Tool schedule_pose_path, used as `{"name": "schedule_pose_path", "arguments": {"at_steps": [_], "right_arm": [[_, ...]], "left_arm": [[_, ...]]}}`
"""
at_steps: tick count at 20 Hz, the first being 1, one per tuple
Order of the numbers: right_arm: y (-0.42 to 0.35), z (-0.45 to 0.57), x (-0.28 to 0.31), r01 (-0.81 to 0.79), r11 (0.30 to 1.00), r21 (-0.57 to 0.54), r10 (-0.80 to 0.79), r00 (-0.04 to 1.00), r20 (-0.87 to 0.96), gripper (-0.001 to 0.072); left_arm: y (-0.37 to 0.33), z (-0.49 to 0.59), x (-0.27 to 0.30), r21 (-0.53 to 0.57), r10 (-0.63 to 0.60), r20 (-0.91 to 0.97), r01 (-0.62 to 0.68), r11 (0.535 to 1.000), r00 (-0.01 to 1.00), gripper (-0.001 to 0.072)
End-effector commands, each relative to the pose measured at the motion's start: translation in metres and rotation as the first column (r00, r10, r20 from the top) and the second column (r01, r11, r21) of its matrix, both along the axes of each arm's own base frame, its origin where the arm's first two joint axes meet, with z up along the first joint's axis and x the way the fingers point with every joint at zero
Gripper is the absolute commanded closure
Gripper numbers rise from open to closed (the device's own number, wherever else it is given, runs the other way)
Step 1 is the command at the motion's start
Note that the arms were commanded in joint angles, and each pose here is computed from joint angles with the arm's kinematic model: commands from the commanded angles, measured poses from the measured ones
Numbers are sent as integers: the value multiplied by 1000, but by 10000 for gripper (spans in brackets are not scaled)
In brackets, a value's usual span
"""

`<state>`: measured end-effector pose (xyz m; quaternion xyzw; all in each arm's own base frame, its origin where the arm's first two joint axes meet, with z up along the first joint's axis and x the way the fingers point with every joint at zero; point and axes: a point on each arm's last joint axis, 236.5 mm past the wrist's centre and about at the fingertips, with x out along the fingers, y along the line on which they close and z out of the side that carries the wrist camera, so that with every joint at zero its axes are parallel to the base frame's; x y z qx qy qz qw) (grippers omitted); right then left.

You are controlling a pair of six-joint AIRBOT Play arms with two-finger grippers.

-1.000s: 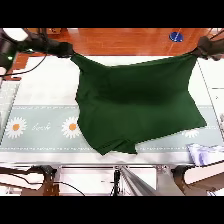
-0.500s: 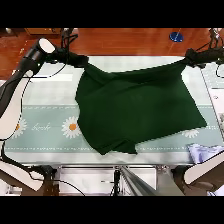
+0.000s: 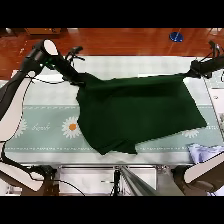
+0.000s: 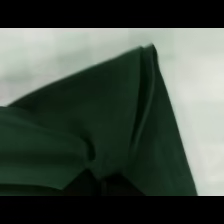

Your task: Fold the shirts.

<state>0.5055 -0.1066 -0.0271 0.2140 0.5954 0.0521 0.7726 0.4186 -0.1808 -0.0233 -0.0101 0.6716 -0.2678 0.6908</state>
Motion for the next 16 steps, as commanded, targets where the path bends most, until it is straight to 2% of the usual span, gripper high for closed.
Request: {"name": "schedule_pose_path", "arguments": {"at_steps": [1,5,11,12,14,15,16], "right_arm": [[-9,-7,-21,-18,999,-33,15,996,-85,684],[-13,-8,-17,-15,999,-51,12,998,-70,684],[-20,-9,-15,-8,997,-80,3,998,-60,683],[-18,-9,-14,-8,997,-72,4,998,-58,675],[-14,1,-13,-2,999,-37,0,999,-36,494],[-15,13,-12,10,1000,-26,-10,1000,-10,443],[-21,27,-13,24,999,-27,-23,1000,19,443]], "left_arm": [[-10,-13,-37,47,-25,-126,31,998,992,691],[-29,-38,-50,56,-35,-130,43,998,991,691],[-21,-47,-56,68,-17,-159,28,997,987,688],[-18,-46,-54,67,-10,-160,21,998,987,668],[-5,-37,-57,66,-12,-176,24,998,984,561],[6,-28,-59,62,-17,-182,29,998,983,532],[20,-15,-61,58,-9,-184,20,998,983,452]]}}
